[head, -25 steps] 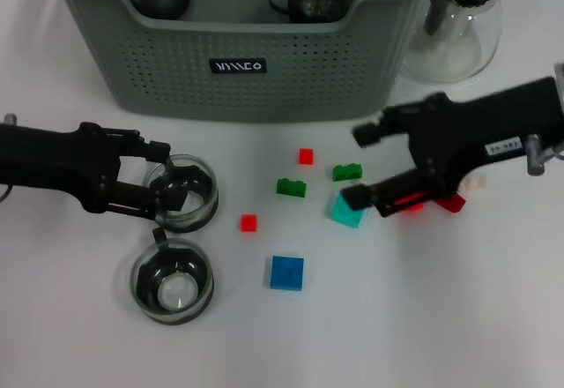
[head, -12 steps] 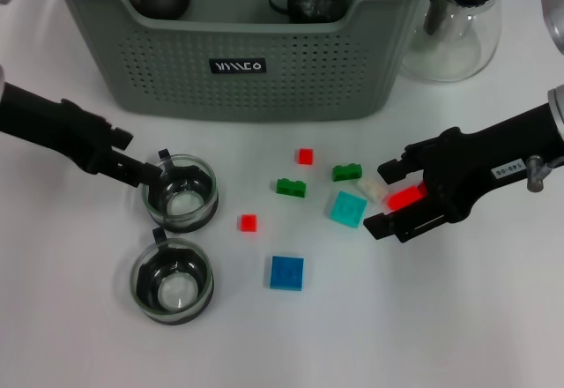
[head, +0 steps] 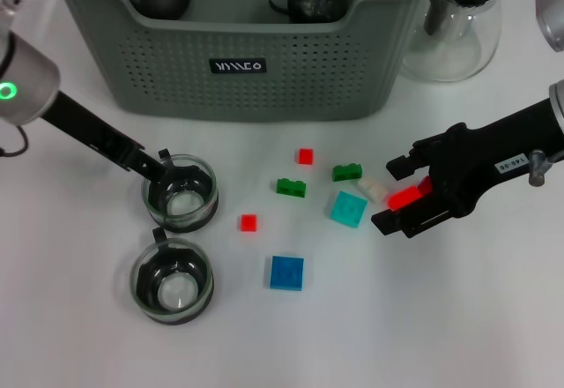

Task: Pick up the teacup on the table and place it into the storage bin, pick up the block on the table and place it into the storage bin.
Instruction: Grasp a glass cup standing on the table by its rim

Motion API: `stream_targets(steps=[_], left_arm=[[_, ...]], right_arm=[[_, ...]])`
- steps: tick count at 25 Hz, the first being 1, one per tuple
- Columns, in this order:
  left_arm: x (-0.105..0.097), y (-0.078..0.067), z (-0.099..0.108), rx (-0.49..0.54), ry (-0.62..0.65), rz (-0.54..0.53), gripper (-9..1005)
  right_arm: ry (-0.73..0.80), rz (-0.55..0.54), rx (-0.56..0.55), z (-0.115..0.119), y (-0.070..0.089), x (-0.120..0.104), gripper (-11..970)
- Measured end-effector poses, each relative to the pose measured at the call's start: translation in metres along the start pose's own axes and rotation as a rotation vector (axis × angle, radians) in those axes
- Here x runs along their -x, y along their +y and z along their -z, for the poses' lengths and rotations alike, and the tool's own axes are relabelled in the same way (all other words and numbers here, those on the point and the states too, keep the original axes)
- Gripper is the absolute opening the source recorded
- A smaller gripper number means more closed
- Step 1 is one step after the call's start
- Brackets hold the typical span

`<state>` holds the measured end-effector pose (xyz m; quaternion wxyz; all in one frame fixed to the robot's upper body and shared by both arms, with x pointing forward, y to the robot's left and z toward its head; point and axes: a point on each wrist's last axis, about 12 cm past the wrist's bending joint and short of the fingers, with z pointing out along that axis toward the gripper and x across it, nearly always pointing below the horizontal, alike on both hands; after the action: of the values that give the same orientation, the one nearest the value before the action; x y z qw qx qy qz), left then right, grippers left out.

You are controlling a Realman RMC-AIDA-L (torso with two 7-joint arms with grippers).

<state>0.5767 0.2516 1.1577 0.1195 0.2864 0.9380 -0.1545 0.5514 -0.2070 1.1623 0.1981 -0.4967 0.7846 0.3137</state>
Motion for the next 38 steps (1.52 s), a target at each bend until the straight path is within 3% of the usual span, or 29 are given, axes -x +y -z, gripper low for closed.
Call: stream_targets(steps=[8,12,15,31,38], left_arm=[[0.006,-0.016,-0.019,0.063,0.069,0.052,783],[0.005,-0.015,-0.024,0.081,0.069,0.065,782],[0.003,-0.014,-0.027,0.087,0.069,0.073,715],[0.004,-0.014,-0.040,0.109,0.072,0.050,712],[0.005,-0.012,-0.045,0.127,0.064,0.045,477]], right_arm=[[0.017,0.042,-0.001,-0.001,-0.001,0.003,927],[0.022,0.051,0.001,-0.001,-0.001,0.003,927],[0.022,0.055,0.001,-0.002,-0.001,0.003,927],[0.021,0.060,-0.001,-0.001,-0.001,0.004,926],[0.018,0.066,-0.008,0.001,-0.002,0.006,926]])
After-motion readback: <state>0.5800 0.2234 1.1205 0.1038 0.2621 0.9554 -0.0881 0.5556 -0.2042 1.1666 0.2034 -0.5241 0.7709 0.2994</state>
